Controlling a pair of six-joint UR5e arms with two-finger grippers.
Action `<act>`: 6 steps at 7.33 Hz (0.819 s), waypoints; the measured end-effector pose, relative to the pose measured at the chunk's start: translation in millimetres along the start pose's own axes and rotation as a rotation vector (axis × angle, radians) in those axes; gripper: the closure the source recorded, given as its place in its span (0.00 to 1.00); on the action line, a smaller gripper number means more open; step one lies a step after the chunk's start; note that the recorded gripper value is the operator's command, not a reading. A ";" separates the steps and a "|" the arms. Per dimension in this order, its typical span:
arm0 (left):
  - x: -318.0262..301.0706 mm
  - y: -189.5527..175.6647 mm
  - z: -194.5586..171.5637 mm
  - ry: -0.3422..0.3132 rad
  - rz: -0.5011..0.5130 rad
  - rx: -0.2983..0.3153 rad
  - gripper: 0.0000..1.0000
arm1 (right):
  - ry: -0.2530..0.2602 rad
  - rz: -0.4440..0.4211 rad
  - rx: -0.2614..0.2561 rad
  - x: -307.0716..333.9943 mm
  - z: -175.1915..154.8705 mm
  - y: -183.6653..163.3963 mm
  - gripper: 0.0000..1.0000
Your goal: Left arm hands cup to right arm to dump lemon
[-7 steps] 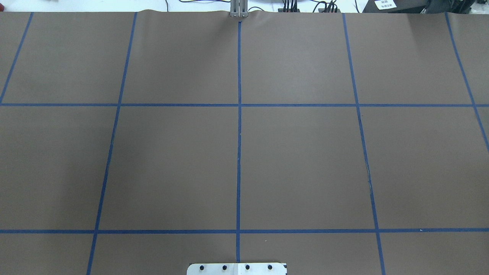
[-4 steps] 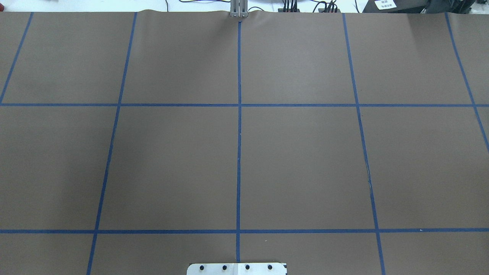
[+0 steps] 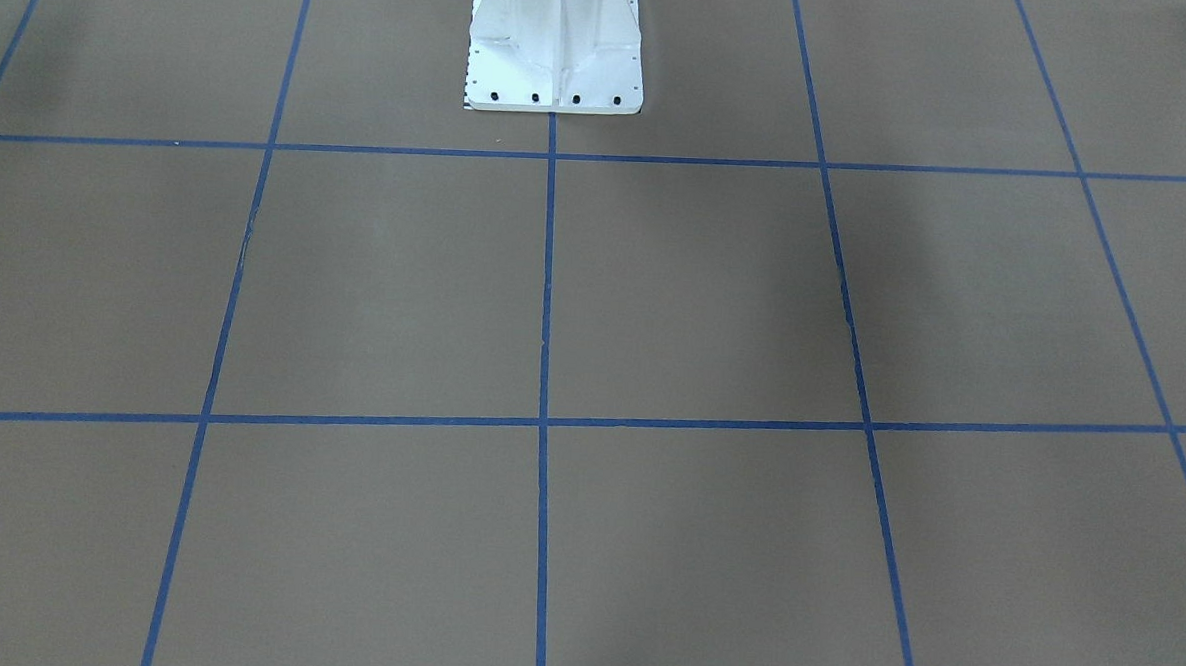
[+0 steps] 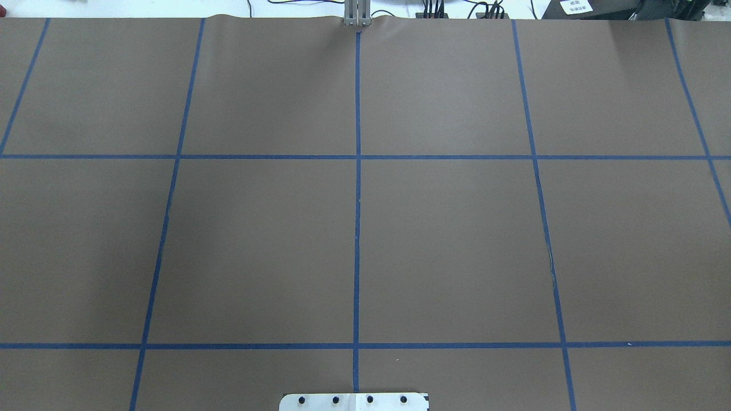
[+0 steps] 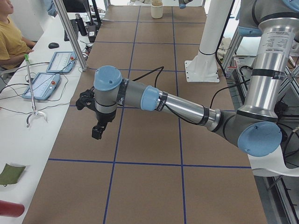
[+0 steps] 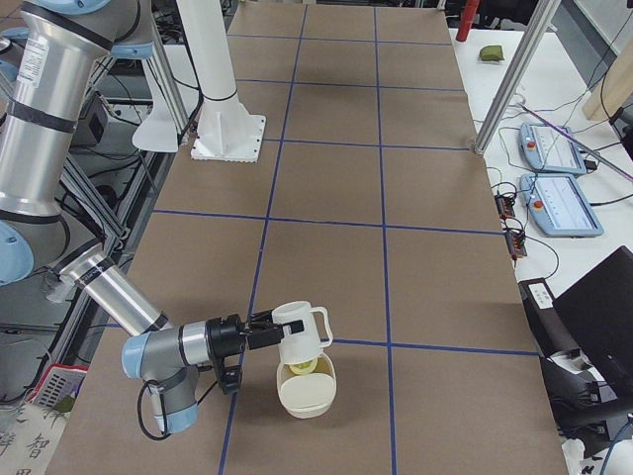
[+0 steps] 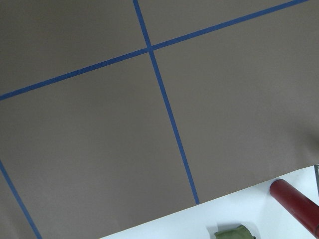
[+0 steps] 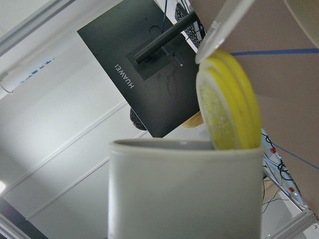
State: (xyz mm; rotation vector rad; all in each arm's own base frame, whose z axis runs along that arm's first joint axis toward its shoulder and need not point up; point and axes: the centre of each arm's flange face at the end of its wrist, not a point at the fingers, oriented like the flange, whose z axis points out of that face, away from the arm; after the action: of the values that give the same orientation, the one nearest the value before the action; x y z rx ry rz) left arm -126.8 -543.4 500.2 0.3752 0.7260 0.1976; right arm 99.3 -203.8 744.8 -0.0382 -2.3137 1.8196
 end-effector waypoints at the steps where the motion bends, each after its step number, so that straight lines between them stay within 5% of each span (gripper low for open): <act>1: 0.0 0.0 0.0 0.000 0.000 0.000 0.00 | -0.015 0.018 -0.012 -1.5 -1.3 1.1 1.00; 6: -0.9 0.3 2.0 0.001 -0.002 -0.004 0.00 | -0.027 0.024 -0.022 -2.7 -1.1 2.0 1.00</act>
State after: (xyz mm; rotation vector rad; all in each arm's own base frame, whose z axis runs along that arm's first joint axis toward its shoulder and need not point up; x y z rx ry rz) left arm -126.2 -543.8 502.2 0.3708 0.7271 0.1971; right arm 102.0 -202.7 742.7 -0.0455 -2.3618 1.8170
